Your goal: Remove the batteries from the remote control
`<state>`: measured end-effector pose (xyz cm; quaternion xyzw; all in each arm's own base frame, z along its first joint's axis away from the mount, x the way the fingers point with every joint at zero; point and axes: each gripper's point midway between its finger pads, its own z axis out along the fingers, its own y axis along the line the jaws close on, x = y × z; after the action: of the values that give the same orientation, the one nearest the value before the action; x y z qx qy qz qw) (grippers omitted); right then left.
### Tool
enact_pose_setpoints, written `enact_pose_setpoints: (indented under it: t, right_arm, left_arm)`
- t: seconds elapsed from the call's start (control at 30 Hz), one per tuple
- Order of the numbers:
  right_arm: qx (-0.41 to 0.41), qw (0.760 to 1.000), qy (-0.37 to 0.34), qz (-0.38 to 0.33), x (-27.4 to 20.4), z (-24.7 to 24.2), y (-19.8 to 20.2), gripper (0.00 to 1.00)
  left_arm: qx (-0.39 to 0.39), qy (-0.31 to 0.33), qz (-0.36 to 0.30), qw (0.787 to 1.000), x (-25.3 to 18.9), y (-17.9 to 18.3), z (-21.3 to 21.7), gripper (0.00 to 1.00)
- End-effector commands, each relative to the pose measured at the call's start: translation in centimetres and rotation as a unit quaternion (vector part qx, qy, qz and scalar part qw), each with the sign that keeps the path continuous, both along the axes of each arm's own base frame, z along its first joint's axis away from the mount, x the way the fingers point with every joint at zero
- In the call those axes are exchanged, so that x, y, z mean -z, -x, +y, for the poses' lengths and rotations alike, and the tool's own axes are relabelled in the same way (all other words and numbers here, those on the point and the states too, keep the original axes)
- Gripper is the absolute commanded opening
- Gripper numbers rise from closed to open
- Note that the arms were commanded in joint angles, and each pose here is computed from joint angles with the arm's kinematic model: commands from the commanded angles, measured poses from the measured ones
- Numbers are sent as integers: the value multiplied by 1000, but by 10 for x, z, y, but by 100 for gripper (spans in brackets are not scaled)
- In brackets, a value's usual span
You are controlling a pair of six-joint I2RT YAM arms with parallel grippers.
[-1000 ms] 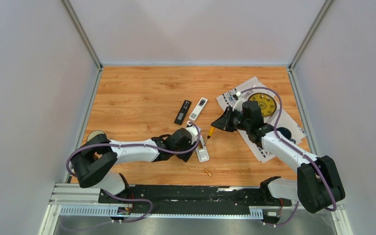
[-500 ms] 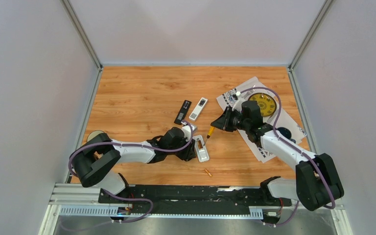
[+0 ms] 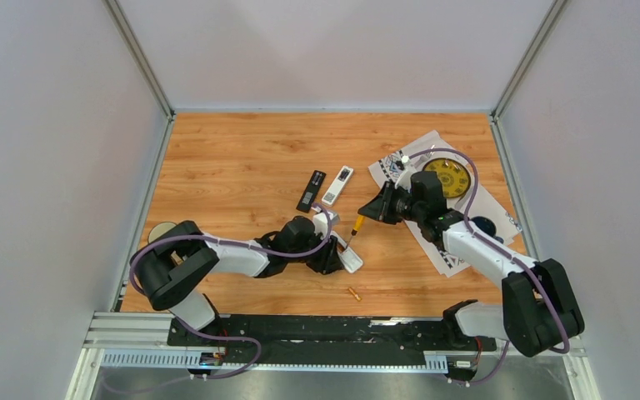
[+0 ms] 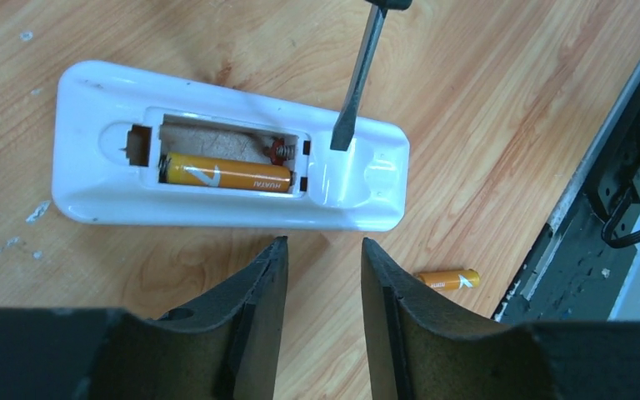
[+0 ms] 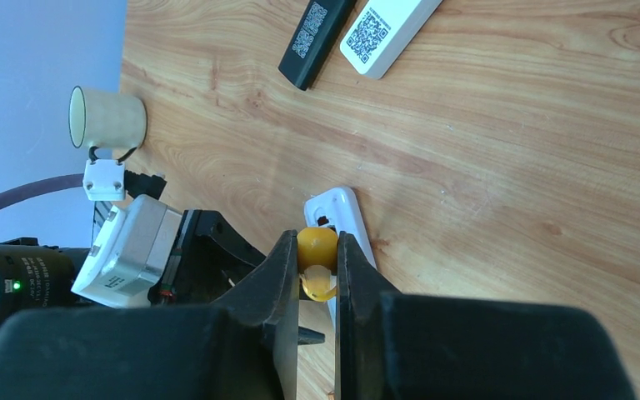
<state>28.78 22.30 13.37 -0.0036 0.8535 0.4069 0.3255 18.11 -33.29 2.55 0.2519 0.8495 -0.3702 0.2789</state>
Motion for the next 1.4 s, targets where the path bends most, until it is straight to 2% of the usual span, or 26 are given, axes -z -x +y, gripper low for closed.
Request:
enact_pose_setpoints:
  t: [0.0, 0.1, 0.43, 0.7, 1.07, 1.37]
  right_arm:
    - [0, 999, -20, -31, -19, 5, -14, 0]
    - [2, 999, -19, -36, -20, 7, -19, 0]
    - [10, 999, -24, -28, -15, 18, -36, 0]
    - [13, 999, 0, -41, -16, 32, -43, 0]
    - [14, 999, 11, -35, -7, 33, -41, 0]
    - [20, 999, 29, -37, 0, 29, -37, 0]
  left_arm:
    - [-15, -5, 23, 1000, 5, 5, 17, 47]
    - [-28, 15, 28, 999, -1, 3, 23, 50]
    - [-125, 113, 83, 982, -11, -23, 49, 50]
    - [-158, 93, 99, 978, 3, -34, 53, 50]
    - [-154, 94, 108, 978, 13, -51, 36, 50]
    - [-150, 98, 133, 975, 16, -42, 35, 49]
